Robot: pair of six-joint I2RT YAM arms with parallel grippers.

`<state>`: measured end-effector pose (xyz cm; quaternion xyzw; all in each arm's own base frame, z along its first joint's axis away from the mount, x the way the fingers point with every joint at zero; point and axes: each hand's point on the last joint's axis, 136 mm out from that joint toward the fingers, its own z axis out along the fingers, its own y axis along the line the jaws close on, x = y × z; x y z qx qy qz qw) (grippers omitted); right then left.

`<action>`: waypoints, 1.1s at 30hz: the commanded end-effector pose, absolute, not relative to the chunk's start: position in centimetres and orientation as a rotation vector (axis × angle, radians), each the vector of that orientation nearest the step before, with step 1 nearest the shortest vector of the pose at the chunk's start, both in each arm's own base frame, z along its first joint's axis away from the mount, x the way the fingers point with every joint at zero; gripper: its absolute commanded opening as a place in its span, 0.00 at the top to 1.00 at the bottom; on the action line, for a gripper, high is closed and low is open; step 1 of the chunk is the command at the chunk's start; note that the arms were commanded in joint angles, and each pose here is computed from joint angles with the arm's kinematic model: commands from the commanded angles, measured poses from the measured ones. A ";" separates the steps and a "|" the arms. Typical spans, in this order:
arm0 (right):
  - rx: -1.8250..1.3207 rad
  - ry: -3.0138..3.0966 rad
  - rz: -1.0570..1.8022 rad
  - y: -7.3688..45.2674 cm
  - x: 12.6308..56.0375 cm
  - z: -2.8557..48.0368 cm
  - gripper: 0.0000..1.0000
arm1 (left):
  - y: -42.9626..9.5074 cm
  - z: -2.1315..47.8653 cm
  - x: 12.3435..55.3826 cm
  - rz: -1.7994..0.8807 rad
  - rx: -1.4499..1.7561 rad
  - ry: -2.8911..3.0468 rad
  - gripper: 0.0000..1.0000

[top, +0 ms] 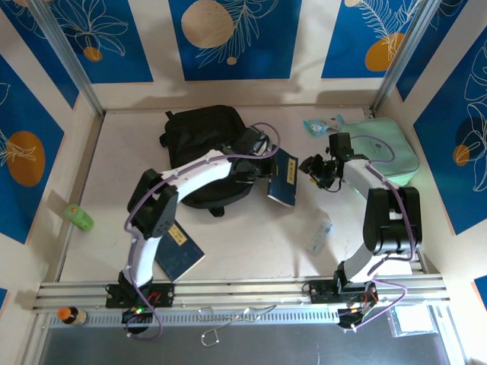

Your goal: Pack the student bag

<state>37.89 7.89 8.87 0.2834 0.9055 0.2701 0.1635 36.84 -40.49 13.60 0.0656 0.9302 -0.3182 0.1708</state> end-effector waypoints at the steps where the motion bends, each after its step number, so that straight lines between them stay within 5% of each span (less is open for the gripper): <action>1: 0.732 2.484 1.094 11.4 38.3 12.1 0.43 | -36.1 17.3 38.9 -0.847 0.100 2.529 1.00; 16: 0.642 2.287 1.694 23.1 38.0 19.5 0.12 | -22.1 26.4 40.6 -1.180 -0.588 2.006 1.00; 33: 0.699 2.084 1.860 31.4 40.0 23.3 0.08 | -19.9 28.5 41.7 -1.344 -0.865 1.742 1.00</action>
